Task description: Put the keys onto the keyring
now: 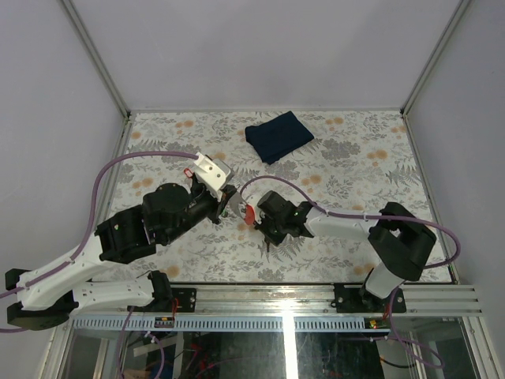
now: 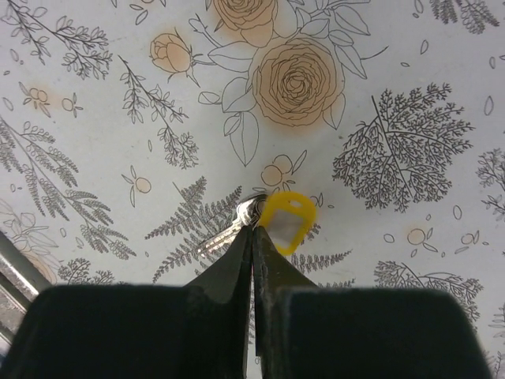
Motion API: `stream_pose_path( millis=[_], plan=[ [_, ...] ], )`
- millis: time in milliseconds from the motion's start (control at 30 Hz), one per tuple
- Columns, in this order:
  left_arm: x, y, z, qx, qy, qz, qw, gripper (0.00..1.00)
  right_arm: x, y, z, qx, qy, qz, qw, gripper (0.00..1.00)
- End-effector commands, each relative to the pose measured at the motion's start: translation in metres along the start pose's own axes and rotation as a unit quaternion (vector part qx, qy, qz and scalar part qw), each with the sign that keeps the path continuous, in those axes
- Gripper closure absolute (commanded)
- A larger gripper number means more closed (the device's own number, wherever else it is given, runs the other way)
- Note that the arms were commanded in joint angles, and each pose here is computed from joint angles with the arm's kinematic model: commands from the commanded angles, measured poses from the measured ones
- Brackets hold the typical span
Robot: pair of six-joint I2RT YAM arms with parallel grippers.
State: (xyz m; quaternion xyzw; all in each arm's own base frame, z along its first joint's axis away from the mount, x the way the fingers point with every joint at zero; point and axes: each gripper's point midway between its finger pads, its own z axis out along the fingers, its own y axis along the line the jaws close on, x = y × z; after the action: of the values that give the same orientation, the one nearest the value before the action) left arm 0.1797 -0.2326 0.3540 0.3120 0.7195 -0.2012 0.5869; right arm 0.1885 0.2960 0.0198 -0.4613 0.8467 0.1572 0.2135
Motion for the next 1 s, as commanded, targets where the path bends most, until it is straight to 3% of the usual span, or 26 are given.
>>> stream_pose_path(
  millis=[0, 333, 500, 767, 967],
  plan=[
    [-0.022, 0.006, -0.006, -0.012, -0.036, -0.018, 0.999, 1.00, -0.031, 0.002, -0.032, 0.010, -0.074, 0.007, 0.997, 1.00],
    [-0.024, 0.010, -0.011, -0.017, -0.050, -0.023, 0.998, 1.00, -0.047, 0.008, -0.066, -0.011, -0.161, 0.037, 0.986, 1.00],
    [-0.024, 0.008, -0.012, -0.009, -0.058, -0.022, 0.998, 1.00, -0.062, 0.014, -0.101, -0.042, -0.236, 0.036, 0.970, 1.00],
    [-0.027, -0.002, -0.009, 0.021, -0.077, -0.003, 0.997, 1.00, -0.100, 0.018, -0.188, -0.052, -0.427, 0.000, 0.903, 1.00],
    [-0.030, -0.011, -0.006, 0.044, -0.098, 0.020, 0.994, 1.00, -0.117, 0.028, -0.235, -0.064, -0.505, -0.030, 0.860, 1.00]
  ],
)
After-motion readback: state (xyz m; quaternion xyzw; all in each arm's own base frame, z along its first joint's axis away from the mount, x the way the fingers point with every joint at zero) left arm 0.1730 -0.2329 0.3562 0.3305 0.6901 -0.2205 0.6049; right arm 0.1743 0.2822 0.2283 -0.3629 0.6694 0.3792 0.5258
